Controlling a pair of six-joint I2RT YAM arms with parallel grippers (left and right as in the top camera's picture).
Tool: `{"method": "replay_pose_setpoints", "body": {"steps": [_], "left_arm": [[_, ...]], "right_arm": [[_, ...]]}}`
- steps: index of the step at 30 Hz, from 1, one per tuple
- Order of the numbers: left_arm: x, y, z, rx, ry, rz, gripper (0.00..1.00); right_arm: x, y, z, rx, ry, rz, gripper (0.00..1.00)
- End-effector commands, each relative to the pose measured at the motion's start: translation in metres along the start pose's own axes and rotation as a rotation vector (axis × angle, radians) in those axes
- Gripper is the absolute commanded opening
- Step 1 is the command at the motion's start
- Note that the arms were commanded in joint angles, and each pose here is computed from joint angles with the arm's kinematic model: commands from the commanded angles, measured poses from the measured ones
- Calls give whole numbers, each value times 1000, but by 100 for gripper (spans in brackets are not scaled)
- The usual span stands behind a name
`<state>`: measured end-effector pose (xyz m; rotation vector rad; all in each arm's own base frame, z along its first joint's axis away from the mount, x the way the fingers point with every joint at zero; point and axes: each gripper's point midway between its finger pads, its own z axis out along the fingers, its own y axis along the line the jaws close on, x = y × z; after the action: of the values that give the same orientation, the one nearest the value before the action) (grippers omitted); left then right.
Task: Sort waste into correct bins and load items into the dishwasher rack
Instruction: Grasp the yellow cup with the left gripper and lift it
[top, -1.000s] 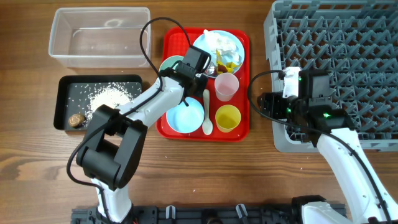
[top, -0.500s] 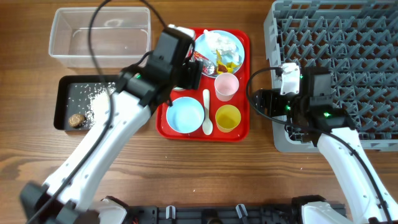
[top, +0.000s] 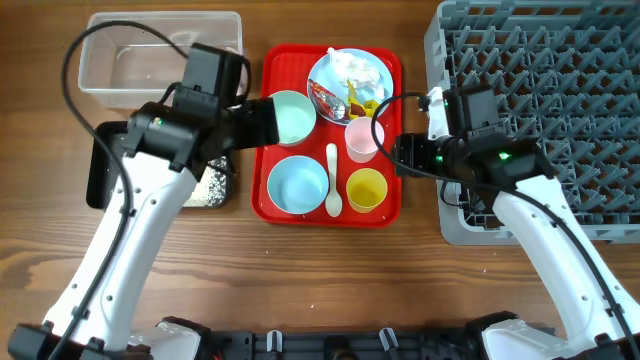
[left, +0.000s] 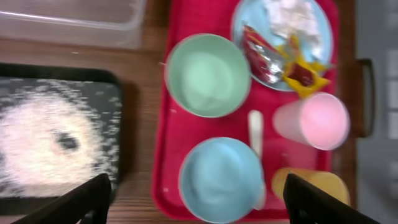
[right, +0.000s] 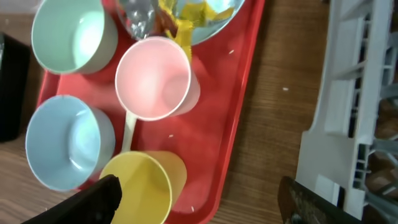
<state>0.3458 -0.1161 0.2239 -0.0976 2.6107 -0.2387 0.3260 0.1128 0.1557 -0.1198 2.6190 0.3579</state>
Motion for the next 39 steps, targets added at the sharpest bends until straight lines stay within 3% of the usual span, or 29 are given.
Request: {"method": "replay_pose_setpoints", "body": {"steps": [1,4,7,10,14,18,20,22,25,31,32,36,39], "left_arm": [[25,-64,38,158,117,140,78],[59,-111,86,196,211,247,69],[100,-151,124,253,301,319,44],[129,-155,147,226,377,355,39],[135,-151,153,211,402,355,21],[135,-151,152,210,405,355,13],[136,-149,152,204,412,350,4],[136,-148,146,195,425,297,4],[109,-157,105,382,430,200,4],[19,-120,16,846,378,-76,4],[10,-115,2,955,365,-70,4],[-6,-109,-48,1288,312,-2,4],[-7,-112,-62,1389,255,83,4]], "right_arm": [[-16,-19,-16,36,-71,80,83],[-20,-41,-34,66,-113,136,82],[-27,-57,-55,91,-180,173,83],[-29,-66,-65,107,-208,198,84],[-27,-66,-65,109,-200,199,83],[-27,-66,-65,109,-199,200,84],[-25,-67,-64,110,-192,204,83],[-19,-67,-63,112,-169,211,83],[-15,-61,-62,78,-145,208,83],[-33,25,-79,-425,-191,44,87],[-39,51,-94,-588,-228,-44,88],[-59,85,-110,-890,-296,-192,95],[-59,102,-119,-1173,-284,-308,100]]}}
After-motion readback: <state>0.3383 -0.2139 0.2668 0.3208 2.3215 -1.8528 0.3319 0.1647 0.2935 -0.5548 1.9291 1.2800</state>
